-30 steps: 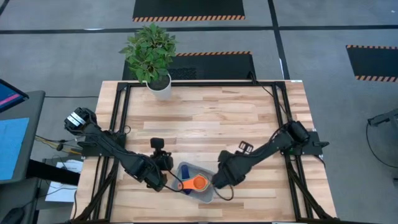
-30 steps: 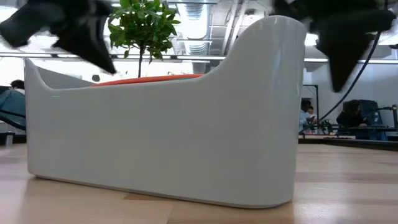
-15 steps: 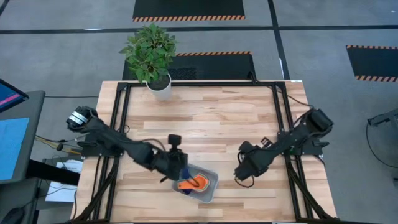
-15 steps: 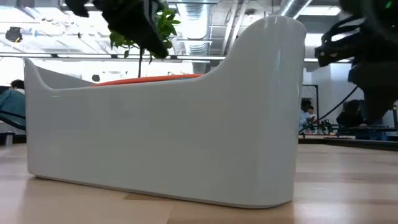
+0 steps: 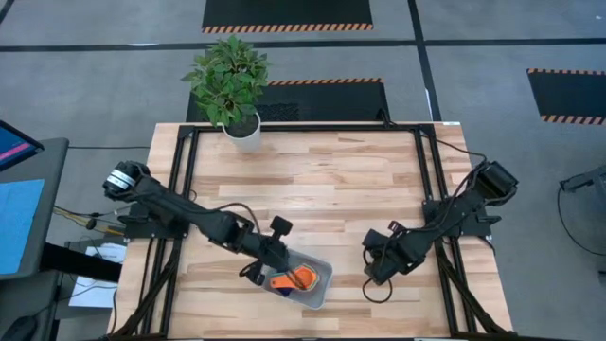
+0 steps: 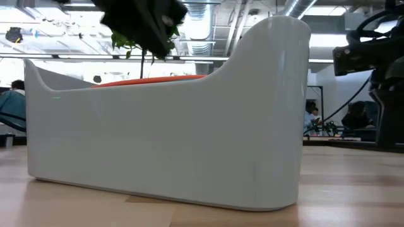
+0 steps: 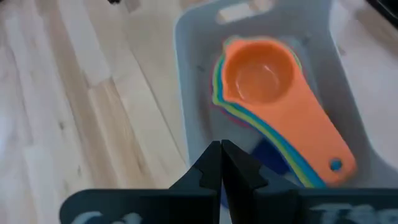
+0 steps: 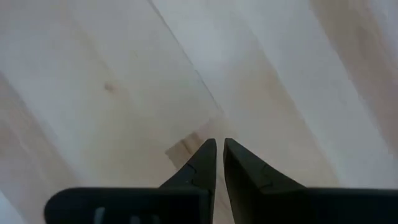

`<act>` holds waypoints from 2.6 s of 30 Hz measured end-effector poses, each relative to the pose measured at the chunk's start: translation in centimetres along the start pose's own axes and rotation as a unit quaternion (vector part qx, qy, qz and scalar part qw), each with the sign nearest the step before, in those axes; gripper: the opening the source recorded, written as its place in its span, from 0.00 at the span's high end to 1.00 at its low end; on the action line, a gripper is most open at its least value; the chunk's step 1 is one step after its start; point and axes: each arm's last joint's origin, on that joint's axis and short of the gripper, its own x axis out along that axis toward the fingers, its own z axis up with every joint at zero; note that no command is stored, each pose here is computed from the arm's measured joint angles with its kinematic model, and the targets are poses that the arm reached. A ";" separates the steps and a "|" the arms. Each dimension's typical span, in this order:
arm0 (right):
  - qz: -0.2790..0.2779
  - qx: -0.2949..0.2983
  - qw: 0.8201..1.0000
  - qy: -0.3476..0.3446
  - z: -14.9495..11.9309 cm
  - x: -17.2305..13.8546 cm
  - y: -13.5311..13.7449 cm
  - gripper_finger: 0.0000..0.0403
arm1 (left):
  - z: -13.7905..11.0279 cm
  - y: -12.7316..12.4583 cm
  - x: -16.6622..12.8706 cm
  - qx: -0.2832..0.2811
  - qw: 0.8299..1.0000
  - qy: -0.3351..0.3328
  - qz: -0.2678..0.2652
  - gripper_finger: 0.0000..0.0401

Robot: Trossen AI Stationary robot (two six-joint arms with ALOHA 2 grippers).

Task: Nest measuring cups in basket
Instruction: Remove the dark blue measuring cup from the gray bin

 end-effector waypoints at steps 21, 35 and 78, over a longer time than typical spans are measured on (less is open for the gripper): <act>0.011 -0.015 1.000 -0.003 -0.7 -0.3 0.4 0.87 | -0.3 -1.3 4.0 -0.110 0.984 0.118 -0.069 1.00; 0.019 -0.042 0.999 0.003 -0.6 -0.2 0.5 0.87 | -1.0 -5.6 5.2 -0.226 0.953 0.184 -0.082 1.00; 0.023 -0.040 0.999 0.006 -0.1 -0.1 0.4 0.87 | -0.4 -4.0 4.7 0.071 0.974 0.205 -0.068 0.66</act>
